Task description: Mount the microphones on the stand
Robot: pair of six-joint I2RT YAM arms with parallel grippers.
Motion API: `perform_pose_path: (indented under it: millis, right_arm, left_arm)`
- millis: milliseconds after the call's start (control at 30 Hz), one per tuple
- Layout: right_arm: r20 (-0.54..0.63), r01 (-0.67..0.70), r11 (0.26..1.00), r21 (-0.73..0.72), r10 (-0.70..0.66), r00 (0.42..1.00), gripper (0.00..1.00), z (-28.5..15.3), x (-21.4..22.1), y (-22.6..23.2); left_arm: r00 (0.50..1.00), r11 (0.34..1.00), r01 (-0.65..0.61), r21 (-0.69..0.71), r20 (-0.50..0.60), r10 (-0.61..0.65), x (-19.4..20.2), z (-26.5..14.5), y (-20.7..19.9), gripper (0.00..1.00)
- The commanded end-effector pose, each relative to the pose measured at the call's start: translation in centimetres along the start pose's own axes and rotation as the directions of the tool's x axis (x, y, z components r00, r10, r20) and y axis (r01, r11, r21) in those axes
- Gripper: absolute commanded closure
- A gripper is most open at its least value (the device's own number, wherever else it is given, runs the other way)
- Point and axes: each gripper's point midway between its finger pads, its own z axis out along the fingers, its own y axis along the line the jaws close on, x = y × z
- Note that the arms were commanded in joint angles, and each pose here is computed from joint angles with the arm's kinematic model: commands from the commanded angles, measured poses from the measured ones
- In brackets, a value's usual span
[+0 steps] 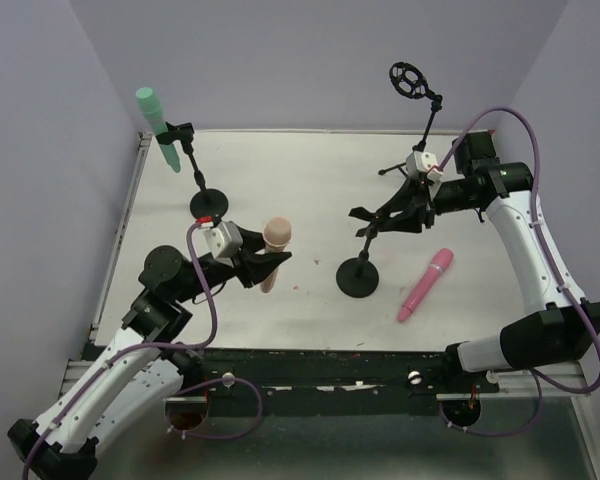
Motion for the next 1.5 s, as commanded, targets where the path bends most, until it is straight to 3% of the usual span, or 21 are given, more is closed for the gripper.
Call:
perform_pose_path:
  millis: [0,367,533,1467]
  right_arm:
    - [0.018,-0.033,0.999,0.013,0.033,0.999,0.78,0.2,-0.2,0.6]
    - [0.023,-0.034,0.999,0.025,0.033,0.999,0.87,0.1,-0.4,0.7]
    - [0.026,-0.034,0.999,0.017,0.034,0.999,0.87,0.1,-0.5,0.9]
    - [0.036,-0.055,0.998,0.015,0.054,0.998,0.87,0.2,-0.8,0.8]
  left_arm:
    - [0.993,0.993,0.061,0.098,0.092,-0.070,-5.3,3.1,-1.1,1.00]
    - [0.989,0.989,0.059,0.138,0.130,-0.077,-9.6,11.9,-1.6,1.00]
    - [0.990,0.990,0.076,0.120,0.110,-0.090,-8.9,14.6,-1.0,1.00]
    - [0.983,0.988,0.112,0.103,0.132,-0.125,-4.4,19.8,-0.9,1.00]
